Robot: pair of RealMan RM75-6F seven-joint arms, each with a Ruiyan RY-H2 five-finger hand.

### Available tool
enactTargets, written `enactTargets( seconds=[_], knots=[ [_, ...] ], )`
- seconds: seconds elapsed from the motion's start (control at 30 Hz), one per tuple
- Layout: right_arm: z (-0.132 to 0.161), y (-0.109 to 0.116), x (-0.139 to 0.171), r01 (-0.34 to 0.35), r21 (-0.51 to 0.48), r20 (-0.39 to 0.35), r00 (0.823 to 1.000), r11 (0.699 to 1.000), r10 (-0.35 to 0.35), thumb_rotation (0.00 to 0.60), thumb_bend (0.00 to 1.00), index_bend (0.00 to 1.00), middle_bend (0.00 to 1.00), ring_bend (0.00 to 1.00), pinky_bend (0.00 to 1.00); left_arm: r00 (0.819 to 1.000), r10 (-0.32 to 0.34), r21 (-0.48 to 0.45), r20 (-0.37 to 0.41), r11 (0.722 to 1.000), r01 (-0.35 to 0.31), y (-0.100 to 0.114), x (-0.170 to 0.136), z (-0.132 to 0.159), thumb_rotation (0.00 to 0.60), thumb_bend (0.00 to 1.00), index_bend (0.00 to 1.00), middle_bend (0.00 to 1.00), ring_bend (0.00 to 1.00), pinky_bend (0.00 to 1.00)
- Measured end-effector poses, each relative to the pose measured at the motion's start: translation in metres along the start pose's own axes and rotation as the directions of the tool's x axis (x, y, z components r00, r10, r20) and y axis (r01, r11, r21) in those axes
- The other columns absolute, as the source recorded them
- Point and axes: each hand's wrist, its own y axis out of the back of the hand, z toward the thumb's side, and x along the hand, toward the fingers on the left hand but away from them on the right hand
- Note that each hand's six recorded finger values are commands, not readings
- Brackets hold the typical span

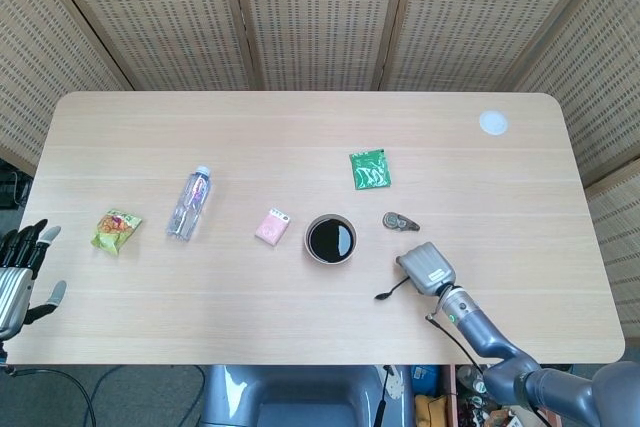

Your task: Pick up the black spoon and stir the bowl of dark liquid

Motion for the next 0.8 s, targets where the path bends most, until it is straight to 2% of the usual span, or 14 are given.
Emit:
enactTargets(
  seconds=[0.53, 0.63, 0.8],
  knots=[
    [-0.001, 0.018, 0.003, 0.052, -0.036, 0.006, 0.999, 0.998, -0.052, 0.6, 0.59, 0.71, 0.87, 0.93, 1.0, 1.0, 0.004, -0.003, -0.004, 1.0, -0.004, 0.0, -0.001, -0.003, 0.6, 0.41, 0.05, 0.0, 0.0, 0.0],
    [-0.001, 0.028, 0.003, 0.082, -0.048, 0.007, 0.997, 0.995, -0.082, 0.6, 0.6, 0.71, 0.87, 0.93, 1.0, 1.0, 0.005, -0.004, -0.002, 1.0, -0.005, 0.001, 0.0, -0.002, 0.6, 0.41, 0.05, 0.0, 0.0, 0.0],
    [-0.003, 0.058, 0.005, 0.17, -0.082, 0.015, 0.985, 0.982, -0.169, 0.6, 0.61, 0.72, 0.87, 0.93, 1.0, 1.0, 0.005, -0.005, 0.003, 1.0, -0.005, 0.001, 0.0, 0.0, 0.6, 0.41, 0.05, 0.0, 0.0, 0.0]
  ],
)
